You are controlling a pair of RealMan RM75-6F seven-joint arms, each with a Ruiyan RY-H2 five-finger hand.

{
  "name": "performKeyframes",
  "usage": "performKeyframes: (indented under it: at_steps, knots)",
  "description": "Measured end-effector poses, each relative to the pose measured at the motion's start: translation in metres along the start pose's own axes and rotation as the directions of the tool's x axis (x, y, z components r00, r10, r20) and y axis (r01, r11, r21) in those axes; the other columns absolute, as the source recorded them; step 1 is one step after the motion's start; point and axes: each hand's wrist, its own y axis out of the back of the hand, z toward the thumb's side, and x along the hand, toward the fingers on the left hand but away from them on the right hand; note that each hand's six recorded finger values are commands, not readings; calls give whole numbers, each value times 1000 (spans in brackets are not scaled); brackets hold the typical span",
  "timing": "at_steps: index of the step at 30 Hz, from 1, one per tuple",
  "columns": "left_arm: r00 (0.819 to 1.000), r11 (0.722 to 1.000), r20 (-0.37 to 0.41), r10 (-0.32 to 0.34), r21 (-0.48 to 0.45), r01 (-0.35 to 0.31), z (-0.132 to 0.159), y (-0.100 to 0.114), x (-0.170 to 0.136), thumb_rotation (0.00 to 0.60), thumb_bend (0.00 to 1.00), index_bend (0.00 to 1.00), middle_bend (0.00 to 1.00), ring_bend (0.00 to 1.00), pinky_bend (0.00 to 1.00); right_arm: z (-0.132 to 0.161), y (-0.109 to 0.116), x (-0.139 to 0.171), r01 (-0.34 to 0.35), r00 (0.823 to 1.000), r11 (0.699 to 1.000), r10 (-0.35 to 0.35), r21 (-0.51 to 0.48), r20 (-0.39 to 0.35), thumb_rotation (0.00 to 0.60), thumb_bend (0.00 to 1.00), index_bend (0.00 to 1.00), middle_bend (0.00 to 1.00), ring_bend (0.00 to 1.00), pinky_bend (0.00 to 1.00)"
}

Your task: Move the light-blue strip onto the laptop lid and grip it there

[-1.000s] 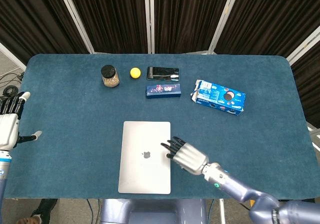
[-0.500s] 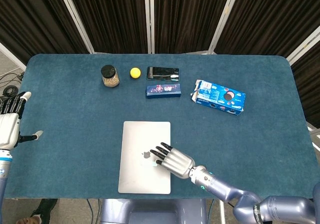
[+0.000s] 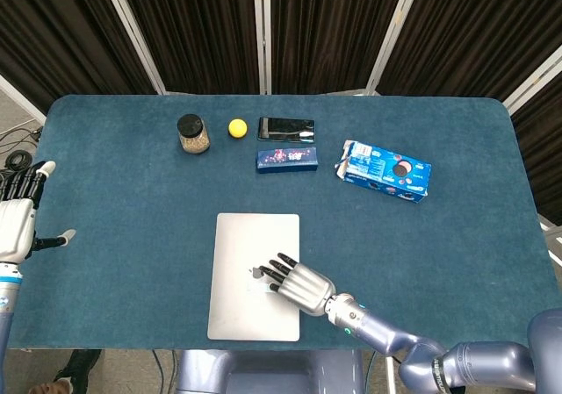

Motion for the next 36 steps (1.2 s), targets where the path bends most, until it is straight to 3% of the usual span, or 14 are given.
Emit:
performKeyframes:
  at_steps: [6,16,36]
  knots:
    - [1000,1000,2,-3,0,3,0,0,0,600,0,0,0,0,0,-3,-5,1,-4,1000,1000,3,5,10,600,1000,334,0,0,0]
    - [1000,1000,0,-8,5,8,1,-2,1,600,0,0,0,0,0,2,6,-7,23,1000,1000,-23,16,-3,600,1000,334,0,0,0]
    - [1000,1000,4,-11,6,11,1,-3,2,600,0,0,0,0,0,-1,-8,-12,-2,1000,999,2,33,21,600,1000,346,0,0,0]
